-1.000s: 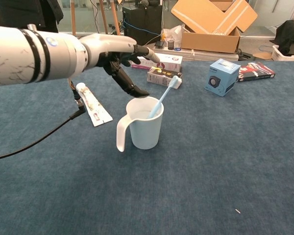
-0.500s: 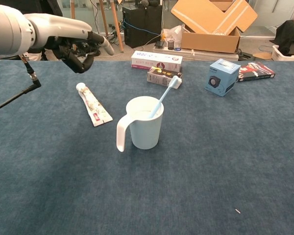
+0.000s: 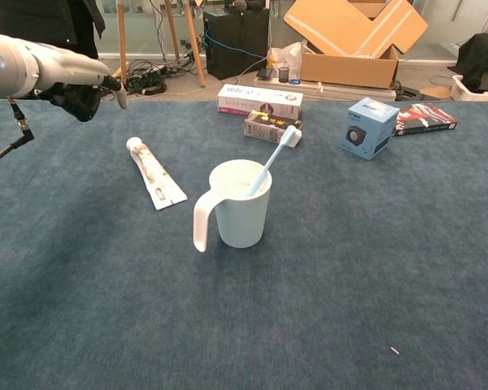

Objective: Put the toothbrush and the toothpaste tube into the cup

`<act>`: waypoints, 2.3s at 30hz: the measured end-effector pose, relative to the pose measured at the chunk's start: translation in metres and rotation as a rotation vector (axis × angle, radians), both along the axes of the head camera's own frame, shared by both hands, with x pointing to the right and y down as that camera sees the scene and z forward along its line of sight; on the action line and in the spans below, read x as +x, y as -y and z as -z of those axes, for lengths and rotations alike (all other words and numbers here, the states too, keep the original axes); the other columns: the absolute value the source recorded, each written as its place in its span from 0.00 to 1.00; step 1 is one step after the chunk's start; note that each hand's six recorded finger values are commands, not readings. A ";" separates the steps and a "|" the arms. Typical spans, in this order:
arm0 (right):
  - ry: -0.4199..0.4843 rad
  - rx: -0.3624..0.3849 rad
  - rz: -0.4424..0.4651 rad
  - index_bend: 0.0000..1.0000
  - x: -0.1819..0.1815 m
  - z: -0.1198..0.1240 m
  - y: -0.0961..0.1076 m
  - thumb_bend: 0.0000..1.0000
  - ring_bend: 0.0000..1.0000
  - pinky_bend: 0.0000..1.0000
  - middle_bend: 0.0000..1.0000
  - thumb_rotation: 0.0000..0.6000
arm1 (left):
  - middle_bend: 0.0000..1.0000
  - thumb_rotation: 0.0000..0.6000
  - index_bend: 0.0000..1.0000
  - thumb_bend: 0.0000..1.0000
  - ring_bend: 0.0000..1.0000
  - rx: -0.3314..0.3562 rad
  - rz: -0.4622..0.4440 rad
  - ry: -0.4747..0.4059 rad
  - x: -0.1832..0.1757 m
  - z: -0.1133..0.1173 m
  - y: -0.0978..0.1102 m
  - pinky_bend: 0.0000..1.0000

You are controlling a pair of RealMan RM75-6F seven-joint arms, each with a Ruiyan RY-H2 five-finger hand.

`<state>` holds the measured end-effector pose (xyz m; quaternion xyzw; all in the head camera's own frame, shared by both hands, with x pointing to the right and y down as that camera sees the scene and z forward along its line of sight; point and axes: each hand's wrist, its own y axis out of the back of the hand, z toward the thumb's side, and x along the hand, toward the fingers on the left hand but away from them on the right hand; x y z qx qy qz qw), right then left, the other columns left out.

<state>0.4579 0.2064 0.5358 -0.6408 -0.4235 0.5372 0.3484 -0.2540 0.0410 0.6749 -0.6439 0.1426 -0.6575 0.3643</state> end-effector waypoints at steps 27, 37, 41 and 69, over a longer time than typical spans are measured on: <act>-0.013 -0.017 -0.024 0.33 0.006 -0.005 0.003 0.16 0.34 0.47 0.42 1.00 | 1.00 1.00 0.20 1.00 0.90 -0.096 -0.124 -0.122 0.041 -0.058 -0.004 0.86; -0.005 -0.010 -0.033 0.33 0.007 -0.003 0.003 0.16 0.34 0.47 0.42 1.00 | 1.00 1.00 0.20 1.00 0.90 -0.120 -0.120 -0.097 0.040 -0.068 0.000 0.86; -0.001 -0.009 -0.037 0.33 0.009 -0.002 0.003 0.16 0.34 0.47 0.42 1.00 | 1.00 1.00 0.20 1.00 0.90 -0.131 -0.112 -0.079 0.038 -0.073 0.000 0.86; -0.006 -0.014 -0.028 0.33 0.007 -0.003 0.002 0.16 0.34 0.47 0.42 1.00 | 1.00 1.00 0.28 1.00 0.90 -0.162 -0.076 0.033 0.009 -0.069 -0.006 0.86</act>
